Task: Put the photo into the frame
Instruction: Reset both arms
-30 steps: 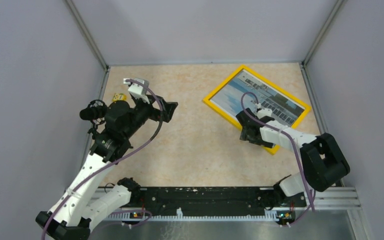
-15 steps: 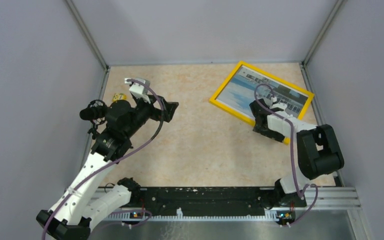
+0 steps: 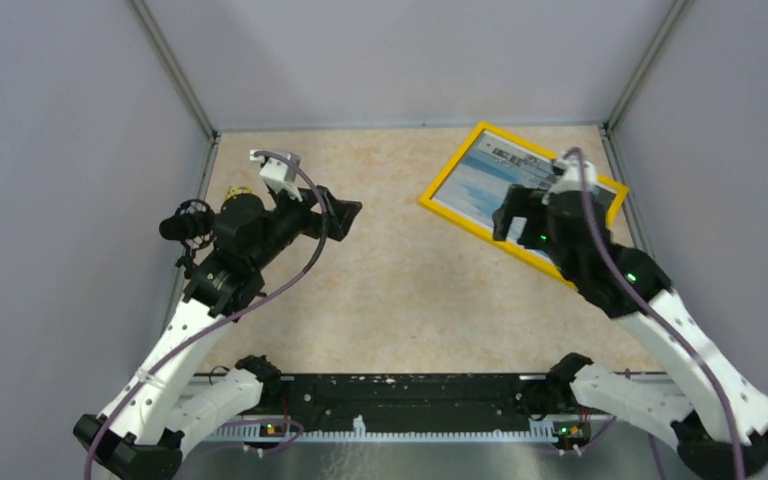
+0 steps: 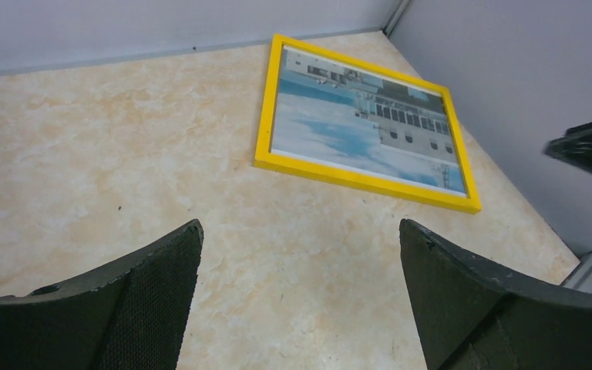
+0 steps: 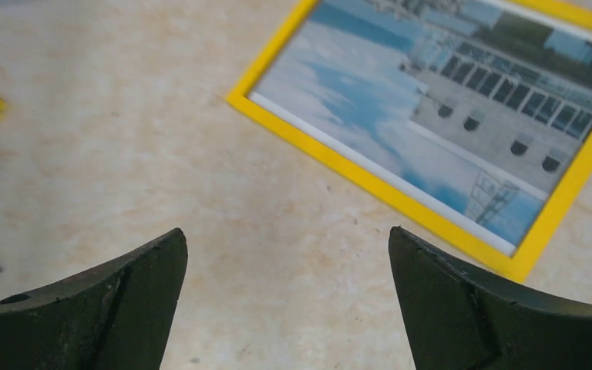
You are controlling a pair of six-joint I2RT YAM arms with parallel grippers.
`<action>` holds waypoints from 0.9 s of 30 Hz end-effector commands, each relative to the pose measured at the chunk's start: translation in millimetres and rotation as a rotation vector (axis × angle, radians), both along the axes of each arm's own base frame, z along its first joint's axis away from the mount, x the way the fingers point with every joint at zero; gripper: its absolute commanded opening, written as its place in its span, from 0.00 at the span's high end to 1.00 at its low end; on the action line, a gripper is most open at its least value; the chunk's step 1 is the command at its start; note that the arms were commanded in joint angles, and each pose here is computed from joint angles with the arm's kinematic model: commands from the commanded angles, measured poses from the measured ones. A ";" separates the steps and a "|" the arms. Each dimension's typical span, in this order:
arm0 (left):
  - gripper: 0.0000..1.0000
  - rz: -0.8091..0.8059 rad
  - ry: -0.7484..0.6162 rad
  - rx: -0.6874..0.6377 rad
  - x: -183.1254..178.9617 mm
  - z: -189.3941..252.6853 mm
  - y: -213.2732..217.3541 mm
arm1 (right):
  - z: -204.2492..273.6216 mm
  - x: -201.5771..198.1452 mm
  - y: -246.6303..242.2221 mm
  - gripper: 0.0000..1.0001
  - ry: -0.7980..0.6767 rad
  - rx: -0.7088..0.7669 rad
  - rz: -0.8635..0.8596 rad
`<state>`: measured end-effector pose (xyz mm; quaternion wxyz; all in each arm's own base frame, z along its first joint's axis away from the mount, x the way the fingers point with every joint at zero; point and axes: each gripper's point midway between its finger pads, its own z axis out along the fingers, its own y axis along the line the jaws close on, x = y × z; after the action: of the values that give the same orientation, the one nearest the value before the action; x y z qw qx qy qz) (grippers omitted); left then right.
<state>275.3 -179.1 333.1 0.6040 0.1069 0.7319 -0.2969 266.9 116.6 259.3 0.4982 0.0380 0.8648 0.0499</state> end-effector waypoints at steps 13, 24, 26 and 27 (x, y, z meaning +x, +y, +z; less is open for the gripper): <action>0.01 0.104 -0.293 -0.176 -76.2 169.7 58.6 | 200.9 -140.0 -67.8 0.01 -0.577 0.396 0.219; 0.01 0.101 -0.274 -0.196 -85.7 171.5 62.0 | 201.9 -151.1 -75.0 0.01 -0.611 0.436 0.218; 0.01 0.105 -0.276 -0.195 -86.1 171.5 63.1 | 201.9 -150.6 -75.7 0.01 -0.613 0.435 0.213; 0.01 0.108 -0.278 -0.194 -86.3 171.6 63.7 | 201.2 -149.8 -75.5 0.01 -0.611 0.433 0.211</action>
<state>190.2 -118.7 498.9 0.7165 0.0558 0.6192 -0.3164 116.9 40.1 460.0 0.7045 0.0367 0.6475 0.2884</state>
